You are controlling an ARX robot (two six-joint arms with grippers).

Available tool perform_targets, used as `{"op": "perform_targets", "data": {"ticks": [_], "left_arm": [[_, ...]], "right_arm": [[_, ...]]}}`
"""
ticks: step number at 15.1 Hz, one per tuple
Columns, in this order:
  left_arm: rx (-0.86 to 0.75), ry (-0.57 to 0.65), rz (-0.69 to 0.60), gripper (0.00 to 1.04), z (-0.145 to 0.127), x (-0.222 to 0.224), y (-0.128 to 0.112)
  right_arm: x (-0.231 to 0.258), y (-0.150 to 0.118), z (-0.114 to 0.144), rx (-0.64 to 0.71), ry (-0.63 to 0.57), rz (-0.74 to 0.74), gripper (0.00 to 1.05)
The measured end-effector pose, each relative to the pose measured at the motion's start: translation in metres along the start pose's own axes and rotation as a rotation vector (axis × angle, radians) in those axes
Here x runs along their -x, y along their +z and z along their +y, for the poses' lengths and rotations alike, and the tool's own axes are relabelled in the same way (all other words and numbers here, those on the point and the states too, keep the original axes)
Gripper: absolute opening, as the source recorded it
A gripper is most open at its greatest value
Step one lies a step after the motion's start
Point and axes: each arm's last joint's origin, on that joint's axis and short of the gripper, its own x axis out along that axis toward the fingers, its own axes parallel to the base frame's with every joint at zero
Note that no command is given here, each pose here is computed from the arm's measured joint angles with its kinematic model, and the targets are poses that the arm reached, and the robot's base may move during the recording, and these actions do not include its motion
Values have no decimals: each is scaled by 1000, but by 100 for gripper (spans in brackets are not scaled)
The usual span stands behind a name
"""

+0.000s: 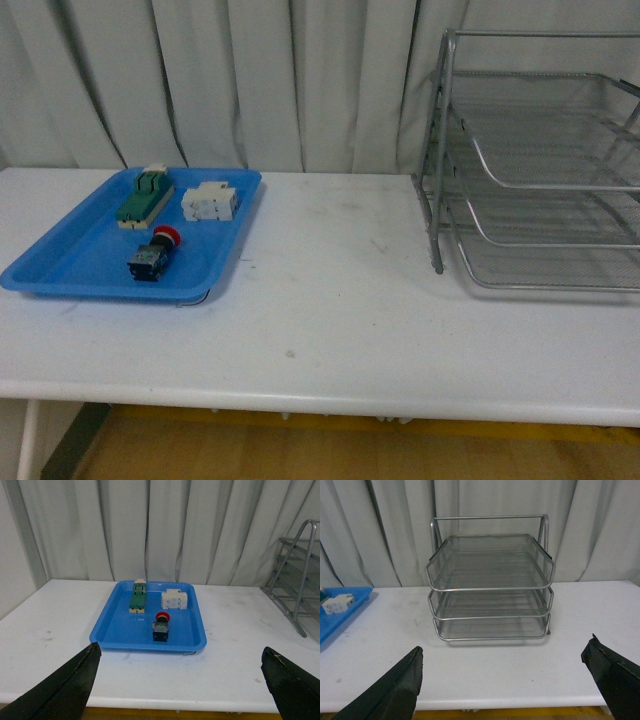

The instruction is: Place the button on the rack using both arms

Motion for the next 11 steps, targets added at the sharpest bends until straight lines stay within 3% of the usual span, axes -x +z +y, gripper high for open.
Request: {"op": "perform_targets", "data": {"ticks": [11], "left_arm": [[0, 0, 0, 98, 0, 0, 0]], "right_arm": [[0, 0, 0, 0, 0, 0, 98]]}}
